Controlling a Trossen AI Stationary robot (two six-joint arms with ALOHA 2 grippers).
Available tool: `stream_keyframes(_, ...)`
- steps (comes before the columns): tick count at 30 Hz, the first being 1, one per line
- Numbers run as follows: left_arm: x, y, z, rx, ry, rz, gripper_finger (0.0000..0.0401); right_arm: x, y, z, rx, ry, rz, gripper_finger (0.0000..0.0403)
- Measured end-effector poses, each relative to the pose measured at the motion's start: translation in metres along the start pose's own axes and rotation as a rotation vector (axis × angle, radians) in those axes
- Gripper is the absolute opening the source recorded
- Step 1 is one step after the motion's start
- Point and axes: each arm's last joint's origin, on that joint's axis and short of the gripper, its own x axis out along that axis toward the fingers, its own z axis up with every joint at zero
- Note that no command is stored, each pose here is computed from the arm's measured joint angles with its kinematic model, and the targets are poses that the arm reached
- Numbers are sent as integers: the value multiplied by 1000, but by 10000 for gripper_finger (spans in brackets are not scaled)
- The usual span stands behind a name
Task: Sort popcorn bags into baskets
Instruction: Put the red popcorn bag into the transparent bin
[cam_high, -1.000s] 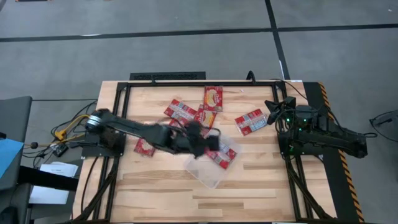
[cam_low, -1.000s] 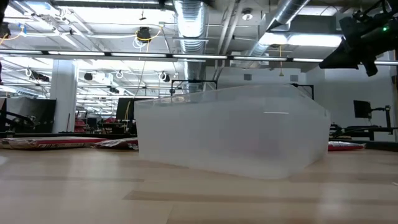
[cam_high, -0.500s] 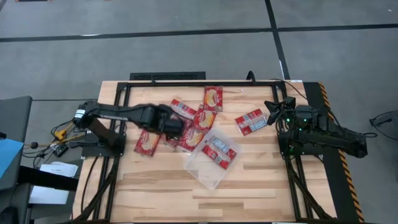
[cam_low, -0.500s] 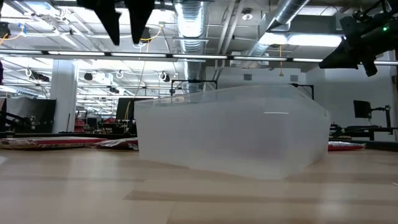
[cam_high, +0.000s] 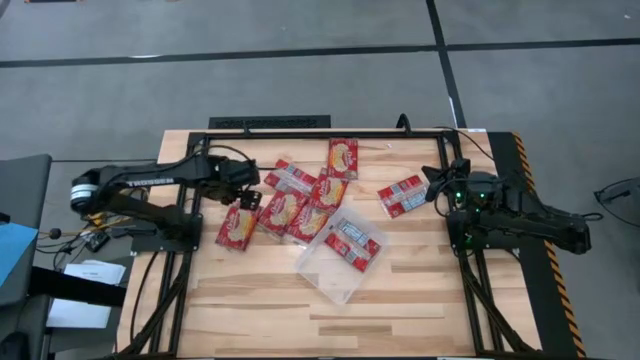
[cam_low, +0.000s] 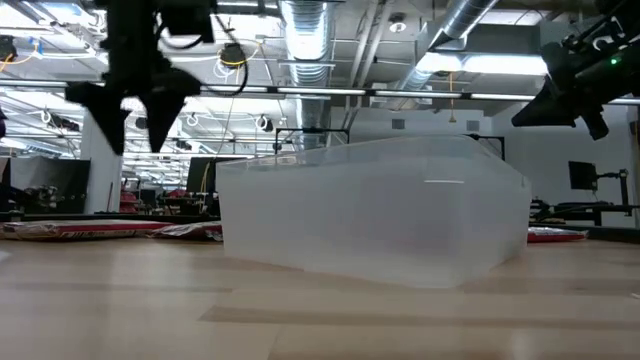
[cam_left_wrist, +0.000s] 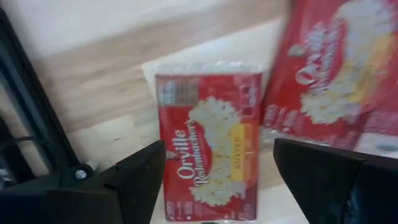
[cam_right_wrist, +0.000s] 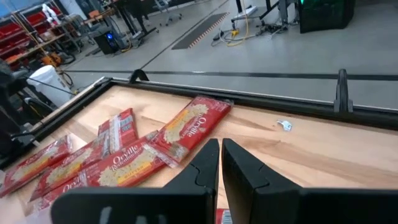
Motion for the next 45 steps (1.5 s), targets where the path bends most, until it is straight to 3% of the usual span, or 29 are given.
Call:
stream_keyframes(7, 32, 25, -11, -33, 37, 75, 288, 0, 0, 0, -4, -1, -1, 47)
stream_keyframes(14, 60, 32, -15, -54, 61, 3, 286, 0, 0, 0, -6, -1, -1, 47)
stream_keyframes(20, 77, 45, -23, -76, 104, 27, 286, 0, 0, 0, -7, -1, -1, 47)
stream_keyframes(25, 94, 44, -29, -90, 152, -145, 285, 0, 0, 0, -6, -1, -1, 47)
stream_keyframes(29, 103, 49, -35, -150, 157, -176, 279, 0, 0, 0, -7, 0, -1, 47)
stream_keyframes(33, 103, 49, -36, -138, 149, -194, 244, 0, 0, 0, -7, 0, -1, 47)
stream_keyframes(45, 105, 47, -35, -186, 136, -246, 77, 0, 0, 0, -7, 0, -1, 47)
